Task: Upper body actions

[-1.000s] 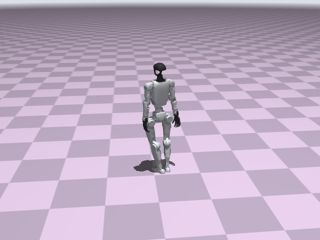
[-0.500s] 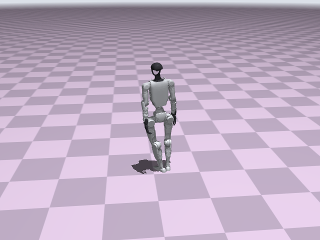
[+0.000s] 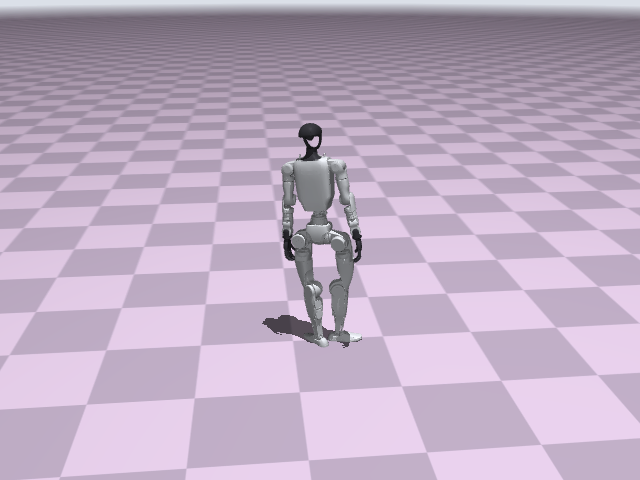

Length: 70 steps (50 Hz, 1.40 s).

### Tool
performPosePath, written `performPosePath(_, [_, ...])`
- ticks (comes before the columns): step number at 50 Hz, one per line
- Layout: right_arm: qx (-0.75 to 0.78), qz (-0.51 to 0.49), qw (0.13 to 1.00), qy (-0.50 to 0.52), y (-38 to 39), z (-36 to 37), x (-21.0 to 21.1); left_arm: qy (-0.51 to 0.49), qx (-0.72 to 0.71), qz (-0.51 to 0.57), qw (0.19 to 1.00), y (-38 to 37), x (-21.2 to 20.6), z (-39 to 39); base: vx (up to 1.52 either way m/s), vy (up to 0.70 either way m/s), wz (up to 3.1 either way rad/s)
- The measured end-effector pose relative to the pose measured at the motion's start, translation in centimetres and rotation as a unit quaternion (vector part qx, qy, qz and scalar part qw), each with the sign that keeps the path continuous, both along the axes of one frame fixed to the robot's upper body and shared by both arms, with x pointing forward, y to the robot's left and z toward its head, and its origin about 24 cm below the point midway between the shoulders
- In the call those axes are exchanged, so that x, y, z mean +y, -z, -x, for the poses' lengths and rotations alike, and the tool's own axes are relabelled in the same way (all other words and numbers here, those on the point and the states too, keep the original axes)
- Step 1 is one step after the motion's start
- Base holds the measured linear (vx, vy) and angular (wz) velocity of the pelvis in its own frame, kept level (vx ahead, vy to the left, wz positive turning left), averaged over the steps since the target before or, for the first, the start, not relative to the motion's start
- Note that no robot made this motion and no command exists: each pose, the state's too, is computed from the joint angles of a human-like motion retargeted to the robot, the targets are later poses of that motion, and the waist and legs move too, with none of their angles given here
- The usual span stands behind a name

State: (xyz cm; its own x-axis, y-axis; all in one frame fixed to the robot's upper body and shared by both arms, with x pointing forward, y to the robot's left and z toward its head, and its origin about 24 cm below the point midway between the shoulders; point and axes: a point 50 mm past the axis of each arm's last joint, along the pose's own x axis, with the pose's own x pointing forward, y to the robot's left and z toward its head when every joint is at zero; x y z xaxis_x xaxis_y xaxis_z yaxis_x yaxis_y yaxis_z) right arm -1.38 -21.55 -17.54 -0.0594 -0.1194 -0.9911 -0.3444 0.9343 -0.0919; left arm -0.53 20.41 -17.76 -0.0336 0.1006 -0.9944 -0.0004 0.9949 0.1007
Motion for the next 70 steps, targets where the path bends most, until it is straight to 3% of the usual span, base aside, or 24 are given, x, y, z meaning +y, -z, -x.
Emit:
performPosePath(15, [0.066,0.007,0.998,0.012,-0.1,4.0,1.9,0.045,-0.067,0.054,0.995,0.4,-3.6,-3.1,-0.01,-0.19,-0.17])
performPosePath(28, [-0.083,-0.023,0.994,-0.067,0.3,-6.2,2.3,-0.013,0.029,0.02,0.999,0.1,-2.5,3.4,-0.01,-0.23,-1.11])
performPosePath(35, [-0.143,-0.047,0.985,-0.089,-0.3,-10.0,2.5,-0.037,0.015,0.023,0.999,0.2,-2.8,2.3,-0.07,-0.14,-1.34])
performPosePath(49, [0.021,0.008,0.999,-0.024,-0.2,-1.9,-0.7,0.06,-0.056,0.068,0.994,0.4,-3.6,-2.0,0.08,-0.01,-0.64])
performPosePath(60, [0.091,0.02,0.991,0.1,-0.6,4.9,0.7,0.076,-0.042,0.084,0.993,0.3,-2.8,-1.3,0.18,0.01,-0.4])
performPosePath(70, [0.033,-0.005,0.998,0.062,0.1,1.0,1.2,0.037,-0.003,0.094,0.995,0.3,-3.3,0.6,0.08,0.02,-0.28])
